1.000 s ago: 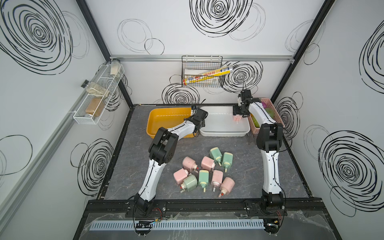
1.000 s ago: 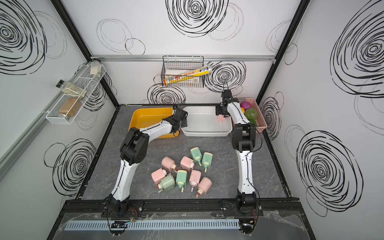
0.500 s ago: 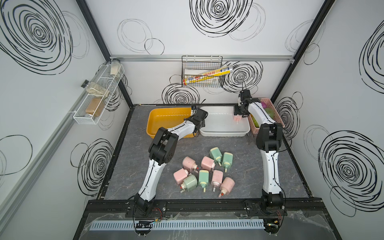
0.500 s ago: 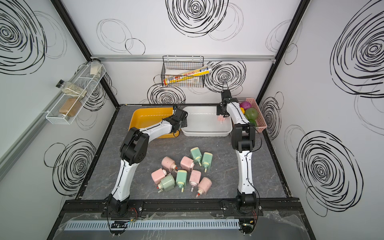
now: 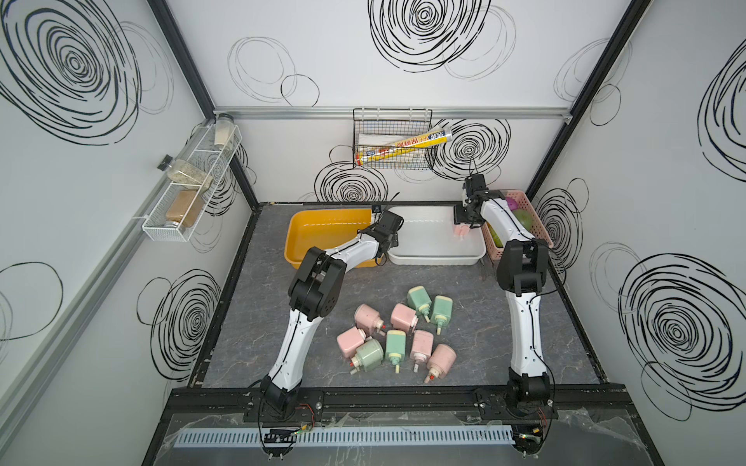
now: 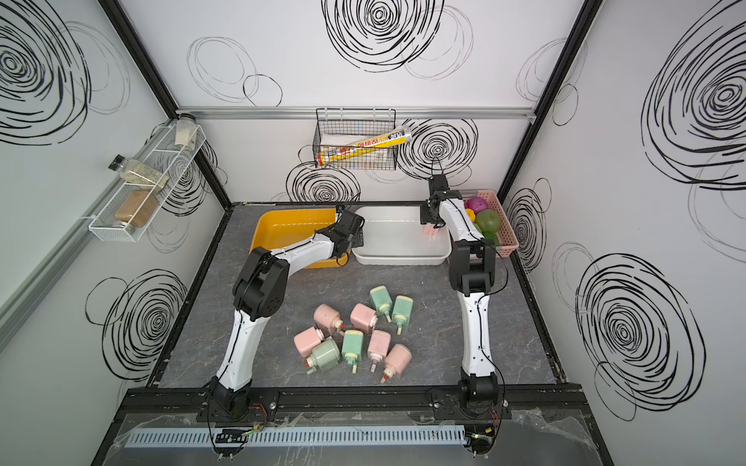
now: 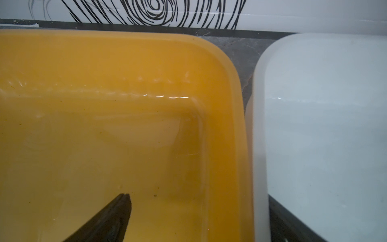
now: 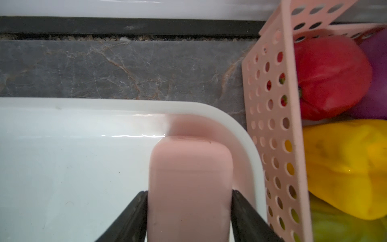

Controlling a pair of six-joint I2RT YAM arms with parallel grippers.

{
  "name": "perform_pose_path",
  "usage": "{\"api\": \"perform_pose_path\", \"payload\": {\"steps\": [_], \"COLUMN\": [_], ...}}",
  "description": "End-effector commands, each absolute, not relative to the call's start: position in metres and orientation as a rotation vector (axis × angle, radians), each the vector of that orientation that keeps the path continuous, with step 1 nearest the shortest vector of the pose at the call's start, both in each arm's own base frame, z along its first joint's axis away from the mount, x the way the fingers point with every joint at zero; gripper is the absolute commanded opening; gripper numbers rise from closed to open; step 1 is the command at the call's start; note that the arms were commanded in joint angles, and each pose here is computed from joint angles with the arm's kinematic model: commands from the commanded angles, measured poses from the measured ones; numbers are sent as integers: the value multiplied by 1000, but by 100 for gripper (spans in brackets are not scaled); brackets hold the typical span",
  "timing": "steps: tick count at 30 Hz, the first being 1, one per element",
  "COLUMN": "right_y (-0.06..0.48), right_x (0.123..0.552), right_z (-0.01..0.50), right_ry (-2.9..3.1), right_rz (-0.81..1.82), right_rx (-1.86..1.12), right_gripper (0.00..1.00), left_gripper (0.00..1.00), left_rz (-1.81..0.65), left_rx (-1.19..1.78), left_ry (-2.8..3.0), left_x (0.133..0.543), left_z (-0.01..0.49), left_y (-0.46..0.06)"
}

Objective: Place the pencil sharpeners by color into the storage box
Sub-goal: Place the pencil sharpener in the storage box.

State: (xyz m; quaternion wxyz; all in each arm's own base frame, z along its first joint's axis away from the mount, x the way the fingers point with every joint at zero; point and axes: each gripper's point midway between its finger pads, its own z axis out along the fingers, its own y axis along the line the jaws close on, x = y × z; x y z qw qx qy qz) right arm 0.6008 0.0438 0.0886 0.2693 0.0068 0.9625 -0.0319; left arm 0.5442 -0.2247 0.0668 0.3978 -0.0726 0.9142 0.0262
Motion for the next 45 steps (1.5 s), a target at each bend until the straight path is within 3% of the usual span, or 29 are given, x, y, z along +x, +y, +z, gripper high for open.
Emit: {"api": "perform_pose_path", "payload": {"steps": [1, 13, 16, 18, 26, 32, 45], "right_y": [39, 50, 54, 55, 60, 85, 130], "right_x": [594, 571, 560, 551, 505, 462, 397], "right_z": [100, 145, 162, 176, 240, 261, 226], "right_ry": [2599, 2518, 2464, 2407, 2183, 1995, 2202], "right_rz": [-114, -22, 8, 20, 99, 222, 109], "right_rx": [11, 33, 38, 55, 112, -68, -237], "right_gripper": [67, 78, 87, 100, 100, 100, 100], "left_gripper": [99, 99, 99, 99, 99, 99, 99], "left_rz": [4, -113, -129, -165, -292, -283, -428], "left_rx": [-171, -50, -66, -86, -145, -178, 337], "left_ry": [2276, 2274, 2253, 2223, 2210, 2222, 2454], "left_x": [546, 533, 521, 508, 443, 382, 264], "left_z": [100, 130, 146, 157, 190, 183, 153], "left_y": [-227, -258, -257, -255, -239, -216, -240]}}
